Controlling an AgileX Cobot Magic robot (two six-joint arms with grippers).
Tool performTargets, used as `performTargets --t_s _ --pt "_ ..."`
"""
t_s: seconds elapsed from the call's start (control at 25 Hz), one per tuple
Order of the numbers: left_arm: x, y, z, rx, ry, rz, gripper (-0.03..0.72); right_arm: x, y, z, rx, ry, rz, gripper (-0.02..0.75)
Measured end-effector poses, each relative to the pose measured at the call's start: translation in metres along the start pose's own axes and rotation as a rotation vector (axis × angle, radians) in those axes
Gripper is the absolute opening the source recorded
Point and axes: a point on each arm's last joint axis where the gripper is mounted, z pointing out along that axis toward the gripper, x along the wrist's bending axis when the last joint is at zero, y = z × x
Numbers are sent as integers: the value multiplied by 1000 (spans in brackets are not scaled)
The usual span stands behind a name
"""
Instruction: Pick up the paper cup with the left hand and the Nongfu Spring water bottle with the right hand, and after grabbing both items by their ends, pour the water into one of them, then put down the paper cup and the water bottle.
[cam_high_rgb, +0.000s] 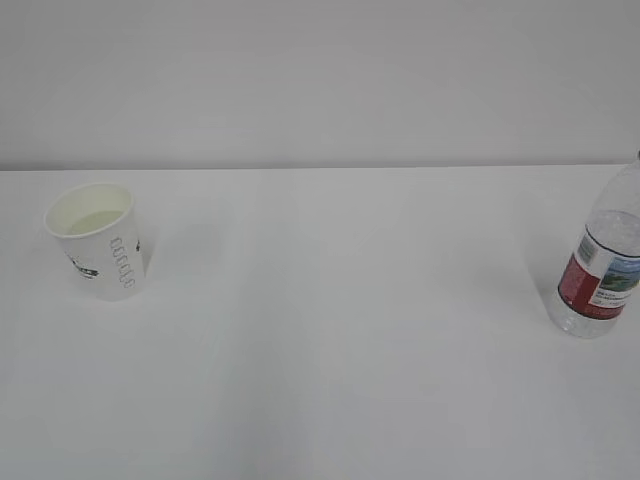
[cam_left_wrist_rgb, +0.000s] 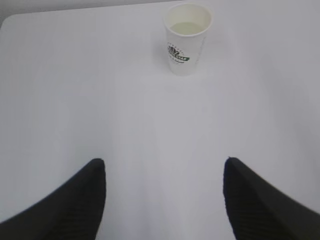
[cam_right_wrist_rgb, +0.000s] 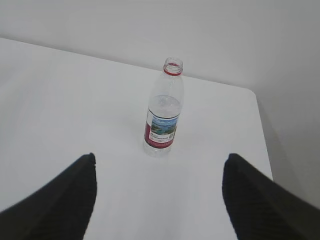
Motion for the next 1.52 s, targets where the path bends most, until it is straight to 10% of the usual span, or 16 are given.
performTargets --t_s 0.64,1.52 --pt "-3 -19 -19 -107 -68 -8 534 3 -17 -17 -55 -25 29 590" --pt "-7 -35 20 -3 -87 -10 524 9 -60 43 176 4 43 589"
